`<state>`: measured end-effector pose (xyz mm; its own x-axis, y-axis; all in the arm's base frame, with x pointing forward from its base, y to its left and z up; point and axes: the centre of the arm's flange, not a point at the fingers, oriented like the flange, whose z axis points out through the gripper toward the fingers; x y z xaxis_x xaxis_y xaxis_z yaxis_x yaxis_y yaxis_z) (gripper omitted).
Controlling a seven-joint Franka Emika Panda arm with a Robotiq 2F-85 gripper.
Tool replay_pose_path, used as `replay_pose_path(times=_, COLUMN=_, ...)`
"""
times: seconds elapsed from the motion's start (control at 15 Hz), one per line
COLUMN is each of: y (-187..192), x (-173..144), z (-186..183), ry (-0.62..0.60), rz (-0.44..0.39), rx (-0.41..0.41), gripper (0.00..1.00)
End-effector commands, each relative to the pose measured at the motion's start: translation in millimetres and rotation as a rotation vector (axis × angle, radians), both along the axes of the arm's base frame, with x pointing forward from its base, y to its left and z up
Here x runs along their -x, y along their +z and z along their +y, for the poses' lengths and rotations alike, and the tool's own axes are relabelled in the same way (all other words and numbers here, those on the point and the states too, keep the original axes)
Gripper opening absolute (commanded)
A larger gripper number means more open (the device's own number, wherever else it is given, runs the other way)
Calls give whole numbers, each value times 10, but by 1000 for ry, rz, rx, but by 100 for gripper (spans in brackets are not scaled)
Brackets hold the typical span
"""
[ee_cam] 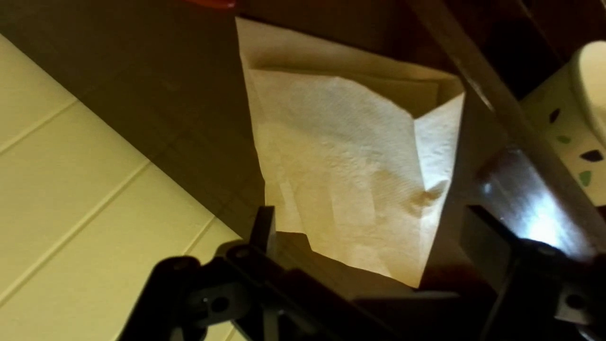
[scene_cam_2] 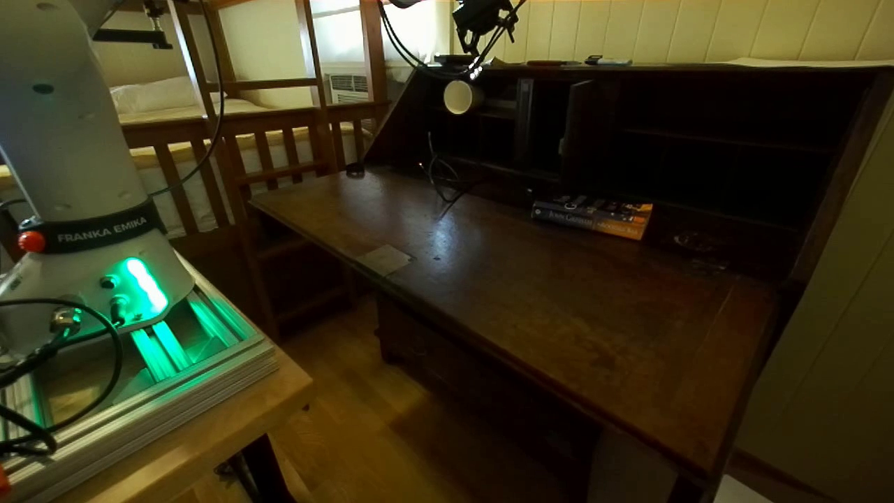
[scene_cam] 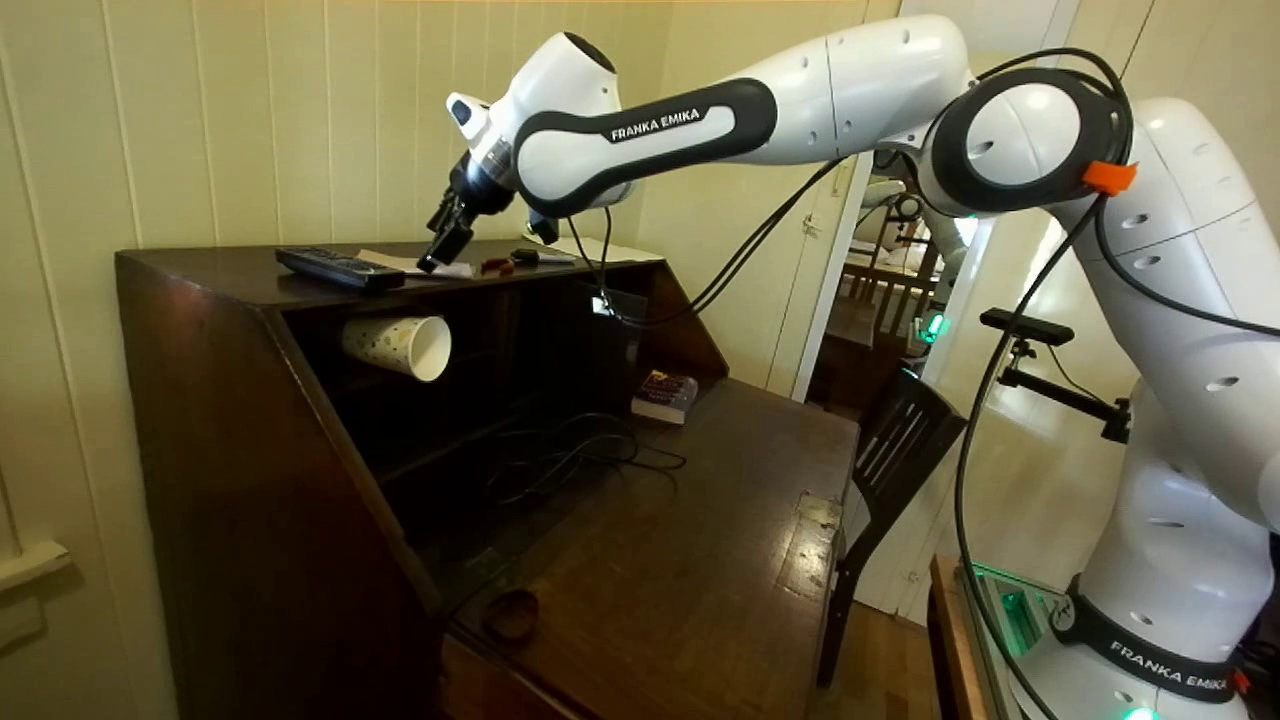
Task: Put the white paper on the desktop.
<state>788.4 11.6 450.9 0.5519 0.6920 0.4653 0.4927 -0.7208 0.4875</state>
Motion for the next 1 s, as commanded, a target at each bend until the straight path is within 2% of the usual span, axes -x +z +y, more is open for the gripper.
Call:
replay_pose_path(times=0.0, y=19, x=-103, z=-96, ry=-34, rz=7, rx=-5, gripper=100)
replay_pose_path(times=0.07, y=17, x=-104, z=-115, ry=-40, rz=8, rx=-4, gripper=96)
replay_pose_path(times=0.13, y=10, x=-103, z=-134, ry=-47, rz=12, rx=-2, gripper=74)
replay_pose_path(times=0.27, y=-10, x=-99, z=-170, ry=-61, rz=24, rx=-1, gripper=69)
replay_pose_path(times=0.47, y=-24, x=-98, z=-214, ry=-83, rz=46, rx=3, gripper=47)
replay_pose_path(times=0.53, y=-25, x=-97, z=-225, ry=-88, rz=51, rx=2, gripper=44)
replay_pose_path(times=0.8, y=-30, x=-99, z=-264, ry=-131, rz=84, rx=-9, gripper=45)
replay_pose_path(times=0.87, y=-22, x=-103, z=-278, ry=-149, rz=94, rx=-18, gripper=40)
replay_pose_path(times=0.93, y=-12, x=-101, z=-289, ry=-161, rz=102, rx=-28, gripper=47)
